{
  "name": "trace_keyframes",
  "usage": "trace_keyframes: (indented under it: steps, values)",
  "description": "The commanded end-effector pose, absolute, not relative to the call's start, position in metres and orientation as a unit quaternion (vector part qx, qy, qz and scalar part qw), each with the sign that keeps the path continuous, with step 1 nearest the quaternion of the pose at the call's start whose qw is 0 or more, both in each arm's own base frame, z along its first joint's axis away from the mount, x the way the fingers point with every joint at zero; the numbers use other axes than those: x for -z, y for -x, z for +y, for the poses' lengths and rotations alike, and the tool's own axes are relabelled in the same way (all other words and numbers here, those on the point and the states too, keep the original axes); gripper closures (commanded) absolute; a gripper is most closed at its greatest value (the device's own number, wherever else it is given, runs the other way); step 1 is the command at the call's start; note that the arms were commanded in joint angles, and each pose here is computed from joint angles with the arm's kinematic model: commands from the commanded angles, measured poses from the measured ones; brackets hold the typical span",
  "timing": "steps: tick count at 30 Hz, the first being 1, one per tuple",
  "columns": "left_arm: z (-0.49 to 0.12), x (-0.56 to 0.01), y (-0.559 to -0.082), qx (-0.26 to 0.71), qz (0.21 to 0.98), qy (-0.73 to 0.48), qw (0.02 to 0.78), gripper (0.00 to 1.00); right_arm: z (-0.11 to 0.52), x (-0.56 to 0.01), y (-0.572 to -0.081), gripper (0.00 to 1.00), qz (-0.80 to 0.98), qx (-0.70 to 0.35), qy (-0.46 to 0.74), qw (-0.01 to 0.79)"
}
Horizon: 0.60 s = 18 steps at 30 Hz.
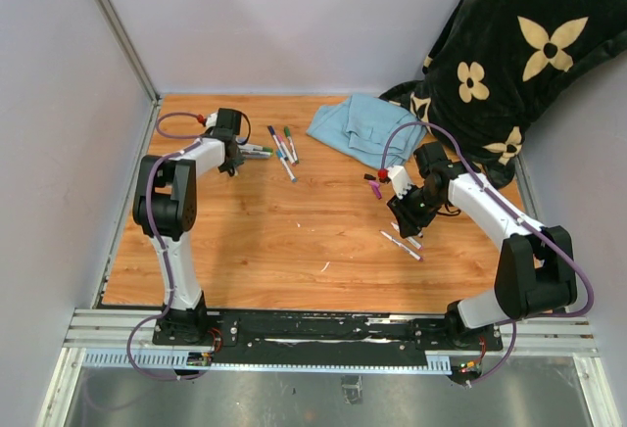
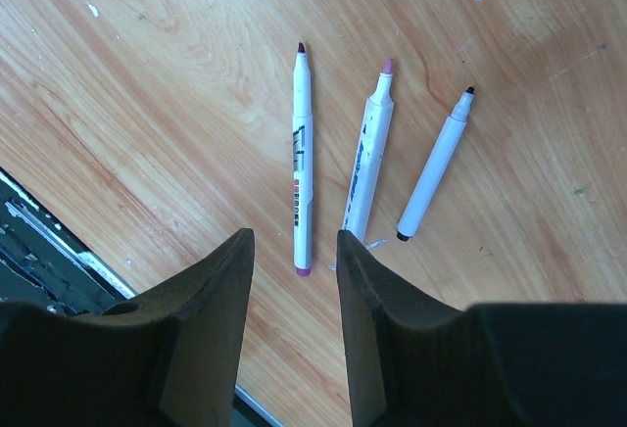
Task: Open the pen caps
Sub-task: Pick up the pen from the center of the board.
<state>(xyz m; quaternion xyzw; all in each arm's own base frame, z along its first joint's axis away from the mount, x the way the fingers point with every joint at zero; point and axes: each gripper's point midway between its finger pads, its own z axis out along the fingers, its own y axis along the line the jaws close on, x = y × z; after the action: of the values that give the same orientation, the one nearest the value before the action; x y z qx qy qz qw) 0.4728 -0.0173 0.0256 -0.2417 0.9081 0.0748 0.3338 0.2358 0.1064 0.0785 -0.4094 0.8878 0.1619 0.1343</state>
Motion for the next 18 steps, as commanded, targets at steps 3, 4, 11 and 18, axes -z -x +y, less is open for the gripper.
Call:
trace_keyframes:
  steps: [3, 4, 11, 18]
  values:
    - [-0.007, -0.017, -0.458, -0.100, 0.910, 0.253, 0.312, 0.77, 0.106, -0.089, -0.238, 0.59, 0.883, -0.166, 0.413, 0.145]
    - [-0.007, -0.017, -0.455, -0.099, 0.911, 0.254, 0.311, 0.80, 0.106, -0.089, -0.238, 0.59, 0.883, -0.166, 0.413, 0.146]
    - [-0.003, -0.015, -0.416, -0.095, 0.908, 0.269, 0.307, 0.92, 0.106, -0.091, -0.238, 0.59, 0.882, -0.167, 0.415, 0.150]
    - [-0.042, -0.014, -0.349, -0.034, 0.914, 0.261, 0.310, 0.94, 0.107, -0.092, -0.238, 0.59, 0.881, -0.168, 0.416, 0.152]
